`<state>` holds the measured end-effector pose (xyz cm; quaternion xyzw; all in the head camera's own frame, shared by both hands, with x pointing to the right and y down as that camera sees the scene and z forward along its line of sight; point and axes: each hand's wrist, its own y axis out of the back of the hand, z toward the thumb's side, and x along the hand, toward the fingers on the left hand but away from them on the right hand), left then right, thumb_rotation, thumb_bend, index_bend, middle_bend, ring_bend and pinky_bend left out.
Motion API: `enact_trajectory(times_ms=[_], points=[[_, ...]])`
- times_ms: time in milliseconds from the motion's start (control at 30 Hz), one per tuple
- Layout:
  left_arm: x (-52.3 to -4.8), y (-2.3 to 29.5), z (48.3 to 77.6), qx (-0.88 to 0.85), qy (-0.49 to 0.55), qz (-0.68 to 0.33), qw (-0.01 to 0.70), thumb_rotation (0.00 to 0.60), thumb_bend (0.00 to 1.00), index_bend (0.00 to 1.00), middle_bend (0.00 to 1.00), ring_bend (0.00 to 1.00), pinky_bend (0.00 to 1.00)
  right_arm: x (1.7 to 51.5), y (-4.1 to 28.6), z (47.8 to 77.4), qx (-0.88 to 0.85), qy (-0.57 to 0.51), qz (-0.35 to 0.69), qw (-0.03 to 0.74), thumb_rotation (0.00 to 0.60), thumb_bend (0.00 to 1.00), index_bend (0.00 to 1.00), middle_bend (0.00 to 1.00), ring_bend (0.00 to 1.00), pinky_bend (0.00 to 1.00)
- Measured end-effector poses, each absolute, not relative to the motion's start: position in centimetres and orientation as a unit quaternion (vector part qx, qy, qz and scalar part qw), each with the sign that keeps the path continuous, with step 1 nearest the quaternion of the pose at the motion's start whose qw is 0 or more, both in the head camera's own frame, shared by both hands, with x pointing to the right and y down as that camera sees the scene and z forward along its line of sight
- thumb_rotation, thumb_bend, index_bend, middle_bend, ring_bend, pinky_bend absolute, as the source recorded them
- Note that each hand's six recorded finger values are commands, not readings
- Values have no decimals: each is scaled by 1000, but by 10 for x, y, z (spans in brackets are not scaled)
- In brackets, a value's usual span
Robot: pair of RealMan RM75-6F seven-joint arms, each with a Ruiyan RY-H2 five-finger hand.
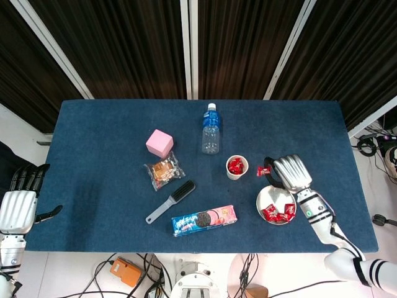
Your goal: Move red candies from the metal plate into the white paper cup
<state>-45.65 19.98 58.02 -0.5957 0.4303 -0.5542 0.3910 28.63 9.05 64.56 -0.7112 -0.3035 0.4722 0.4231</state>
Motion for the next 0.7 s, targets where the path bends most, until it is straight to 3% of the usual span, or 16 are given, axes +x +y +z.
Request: enact_trajectory(times_ms=[267,700], points=[[-460,202,580,-592,431,-561,387,600,0,55,95,0,0,236,54,665,-728,-265,480,411,600,567,605,906,1000,1000],[-461,203,583,-593,429,-562,385,600,0,55,95,0,0,210,57,682,-731,-222,482,430,600,557,559,906,1000,1000]])
